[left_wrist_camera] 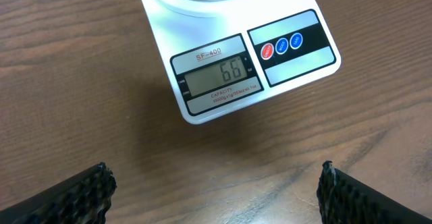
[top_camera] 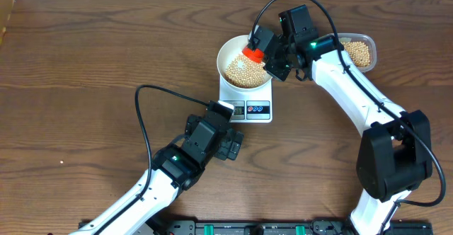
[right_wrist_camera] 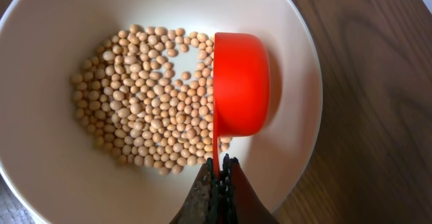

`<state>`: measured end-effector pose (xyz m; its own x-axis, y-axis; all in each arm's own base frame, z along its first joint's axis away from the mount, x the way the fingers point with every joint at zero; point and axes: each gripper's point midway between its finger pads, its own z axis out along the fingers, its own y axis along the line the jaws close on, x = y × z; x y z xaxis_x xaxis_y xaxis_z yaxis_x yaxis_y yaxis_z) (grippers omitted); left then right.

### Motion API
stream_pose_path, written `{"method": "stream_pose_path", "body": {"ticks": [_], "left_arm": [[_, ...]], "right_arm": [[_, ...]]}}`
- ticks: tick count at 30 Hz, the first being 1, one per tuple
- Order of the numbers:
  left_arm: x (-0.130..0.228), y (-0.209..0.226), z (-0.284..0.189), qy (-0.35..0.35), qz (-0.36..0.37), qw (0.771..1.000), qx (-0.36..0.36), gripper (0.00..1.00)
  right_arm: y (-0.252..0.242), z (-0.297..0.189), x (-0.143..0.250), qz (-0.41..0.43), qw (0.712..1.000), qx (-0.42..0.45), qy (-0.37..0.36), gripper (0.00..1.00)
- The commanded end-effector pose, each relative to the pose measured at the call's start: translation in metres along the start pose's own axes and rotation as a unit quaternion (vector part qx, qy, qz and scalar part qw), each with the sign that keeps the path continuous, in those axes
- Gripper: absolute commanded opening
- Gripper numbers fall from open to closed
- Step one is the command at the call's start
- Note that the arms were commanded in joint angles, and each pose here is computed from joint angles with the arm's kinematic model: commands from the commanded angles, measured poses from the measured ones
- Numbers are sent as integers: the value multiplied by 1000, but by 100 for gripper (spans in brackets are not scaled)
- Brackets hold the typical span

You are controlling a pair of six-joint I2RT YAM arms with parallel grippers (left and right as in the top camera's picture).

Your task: Scoop item into bowl and weigh 50g on scale

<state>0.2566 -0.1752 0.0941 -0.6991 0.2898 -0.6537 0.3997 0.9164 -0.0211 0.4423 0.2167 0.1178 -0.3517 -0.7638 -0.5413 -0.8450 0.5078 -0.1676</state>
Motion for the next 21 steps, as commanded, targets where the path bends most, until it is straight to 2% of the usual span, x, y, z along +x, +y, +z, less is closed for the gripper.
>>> {"method": "stream_pose_path", "body": {"ticks": [1, 21], "left_arm": [[2, 0, 0, 0, 4, 1000, -1, 98], [2, 0, 0, 0, 4, 1000, -1, 98]], "right_arm": [[5, 10, 7, -1, 1000, -6, 13, 1], [19, 20, 5, -8, 1000, -13, 24, 1]]}}
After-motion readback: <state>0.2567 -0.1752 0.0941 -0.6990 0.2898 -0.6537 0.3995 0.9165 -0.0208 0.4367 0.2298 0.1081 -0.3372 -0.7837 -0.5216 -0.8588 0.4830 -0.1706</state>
